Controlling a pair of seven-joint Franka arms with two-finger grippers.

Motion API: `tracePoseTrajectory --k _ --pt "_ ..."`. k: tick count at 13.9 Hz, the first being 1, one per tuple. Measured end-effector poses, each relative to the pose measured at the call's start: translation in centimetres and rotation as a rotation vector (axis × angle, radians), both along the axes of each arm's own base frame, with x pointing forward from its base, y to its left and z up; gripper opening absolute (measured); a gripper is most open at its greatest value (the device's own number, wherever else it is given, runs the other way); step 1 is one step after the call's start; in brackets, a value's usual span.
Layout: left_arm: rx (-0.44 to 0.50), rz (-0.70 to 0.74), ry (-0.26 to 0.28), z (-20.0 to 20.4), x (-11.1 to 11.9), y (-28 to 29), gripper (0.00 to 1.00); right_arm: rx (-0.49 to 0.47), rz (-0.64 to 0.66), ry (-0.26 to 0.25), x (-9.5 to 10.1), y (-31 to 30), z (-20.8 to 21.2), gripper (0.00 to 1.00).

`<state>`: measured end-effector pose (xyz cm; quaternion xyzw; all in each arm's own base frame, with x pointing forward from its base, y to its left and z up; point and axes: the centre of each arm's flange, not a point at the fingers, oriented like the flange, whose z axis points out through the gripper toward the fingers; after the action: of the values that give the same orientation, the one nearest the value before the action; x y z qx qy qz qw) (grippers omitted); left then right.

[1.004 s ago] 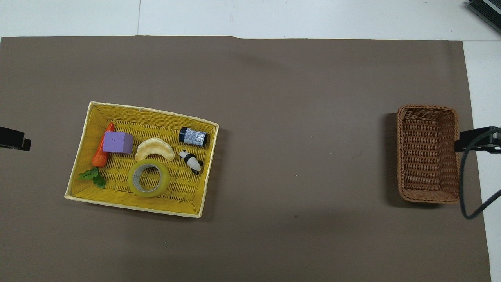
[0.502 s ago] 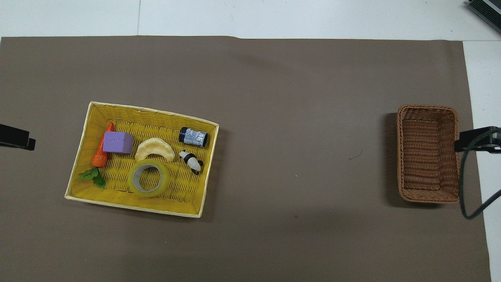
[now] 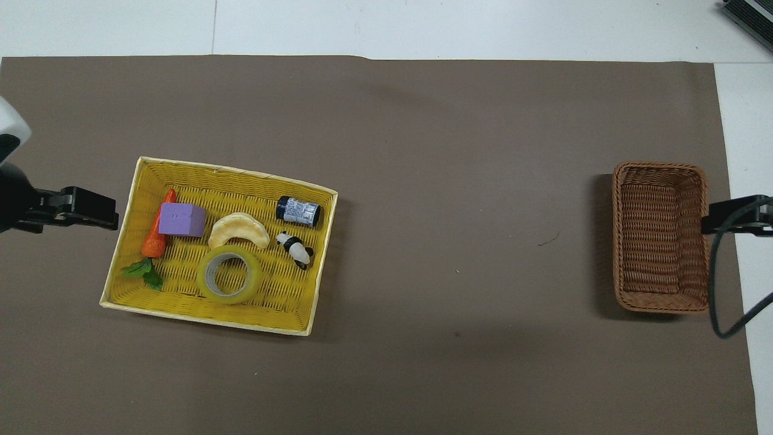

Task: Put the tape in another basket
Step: 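Reach the left gripper into the yellow tray toward the tape roll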

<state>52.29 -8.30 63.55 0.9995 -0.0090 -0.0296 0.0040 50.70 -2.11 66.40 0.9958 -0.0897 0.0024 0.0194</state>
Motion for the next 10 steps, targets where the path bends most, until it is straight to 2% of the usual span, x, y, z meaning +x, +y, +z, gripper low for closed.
tracePoseTrajectory --k 5,10 --pt "0.004 0.063 -0.002 -7.1 0.8 -1.1 1.0 0.0 0.0 0.0 0.0 0.0 0.0 1.0" --pt "0.006 0.087 -0.005 -14.4 -0.1 -0.6 1.0 0.0 0.0 0.0 0.0 0.0 0.0 1.0"
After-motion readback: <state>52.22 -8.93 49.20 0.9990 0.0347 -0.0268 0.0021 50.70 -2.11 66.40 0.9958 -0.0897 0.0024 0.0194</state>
